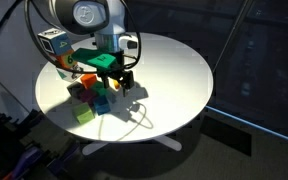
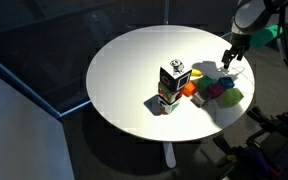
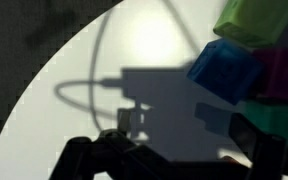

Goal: Slide the blue block backwards, pick up the light green block and put it on top of the darker green block

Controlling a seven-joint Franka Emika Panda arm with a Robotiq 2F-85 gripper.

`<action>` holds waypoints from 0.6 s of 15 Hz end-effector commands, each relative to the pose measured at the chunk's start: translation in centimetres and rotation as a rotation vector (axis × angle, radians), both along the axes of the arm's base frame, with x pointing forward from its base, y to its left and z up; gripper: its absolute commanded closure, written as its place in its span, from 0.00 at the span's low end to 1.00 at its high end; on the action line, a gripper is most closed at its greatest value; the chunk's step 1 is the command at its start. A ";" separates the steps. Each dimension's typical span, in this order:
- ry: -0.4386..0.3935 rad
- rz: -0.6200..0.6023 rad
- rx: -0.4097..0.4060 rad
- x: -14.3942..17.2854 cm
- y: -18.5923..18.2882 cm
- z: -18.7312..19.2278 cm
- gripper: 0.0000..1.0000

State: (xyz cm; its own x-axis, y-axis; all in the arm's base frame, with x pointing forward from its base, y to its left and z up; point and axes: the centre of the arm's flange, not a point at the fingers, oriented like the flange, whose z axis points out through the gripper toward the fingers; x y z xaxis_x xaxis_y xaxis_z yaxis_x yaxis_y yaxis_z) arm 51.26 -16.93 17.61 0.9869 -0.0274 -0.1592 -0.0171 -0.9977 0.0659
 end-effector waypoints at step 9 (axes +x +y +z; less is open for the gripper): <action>0.055 -0.086 -0.006 -3.3 3.0 2.5 0.00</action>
State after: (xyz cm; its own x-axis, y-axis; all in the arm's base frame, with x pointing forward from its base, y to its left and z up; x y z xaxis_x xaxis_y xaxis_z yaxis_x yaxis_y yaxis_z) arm 49.90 -15.08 18.92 0.9772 -0.0760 -0.1980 -0.0645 -0.9959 0.0641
